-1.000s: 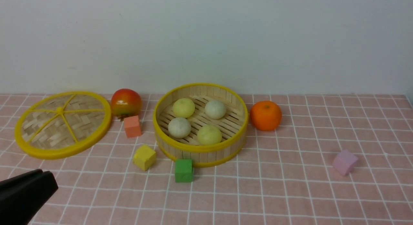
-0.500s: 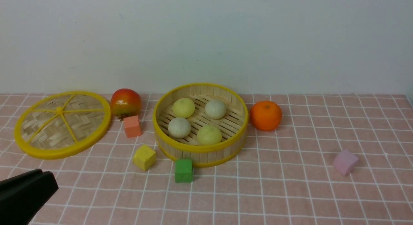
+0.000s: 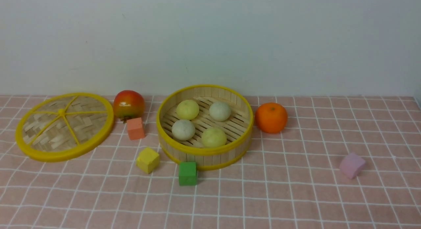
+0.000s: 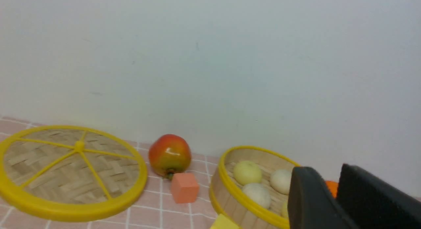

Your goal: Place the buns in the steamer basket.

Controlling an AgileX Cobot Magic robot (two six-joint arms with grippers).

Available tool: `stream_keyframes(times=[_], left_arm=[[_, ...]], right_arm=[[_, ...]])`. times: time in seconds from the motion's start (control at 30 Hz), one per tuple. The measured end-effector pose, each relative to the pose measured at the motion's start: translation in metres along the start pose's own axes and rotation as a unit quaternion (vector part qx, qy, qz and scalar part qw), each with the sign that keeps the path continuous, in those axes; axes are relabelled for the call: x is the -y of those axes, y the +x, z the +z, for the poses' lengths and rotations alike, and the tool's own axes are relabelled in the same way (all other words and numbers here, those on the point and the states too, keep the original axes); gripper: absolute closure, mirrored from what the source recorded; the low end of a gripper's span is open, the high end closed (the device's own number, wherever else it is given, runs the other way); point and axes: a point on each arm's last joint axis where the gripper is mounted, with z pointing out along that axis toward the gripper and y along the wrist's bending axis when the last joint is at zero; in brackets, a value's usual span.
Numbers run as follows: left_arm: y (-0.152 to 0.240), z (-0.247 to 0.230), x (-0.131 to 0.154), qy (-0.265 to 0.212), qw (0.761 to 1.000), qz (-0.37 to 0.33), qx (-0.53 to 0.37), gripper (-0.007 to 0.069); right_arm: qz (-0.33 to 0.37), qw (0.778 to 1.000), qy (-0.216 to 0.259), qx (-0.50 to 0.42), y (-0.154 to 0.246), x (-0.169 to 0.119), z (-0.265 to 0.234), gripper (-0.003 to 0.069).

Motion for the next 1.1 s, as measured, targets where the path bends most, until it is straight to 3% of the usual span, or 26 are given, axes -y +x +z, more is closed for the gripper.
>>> stream_keyframes(times=[0.23,0.4,1.1], left_arm=[[0.051,-0.002,-0.027,-0.063,0.997,0.001,-0.033,0.0496],[0.084,-0.006,-0.039,-0.100,0.983,0.010,-0.156,0.0638],[0.087,-0.007,-0.040,-0.106,0.979,0.020,-0.173,0.0638]], right_arm=[[0.000,1.000,0.000,0.000,0.000,0.000,0.000,0.0648],[0.000,1.000,0.000,0.000,0.000,0.000,0.000,0.0644],[0.000,1.000,0.000,0.000,0.000,0.000,0.000,0.0624]])
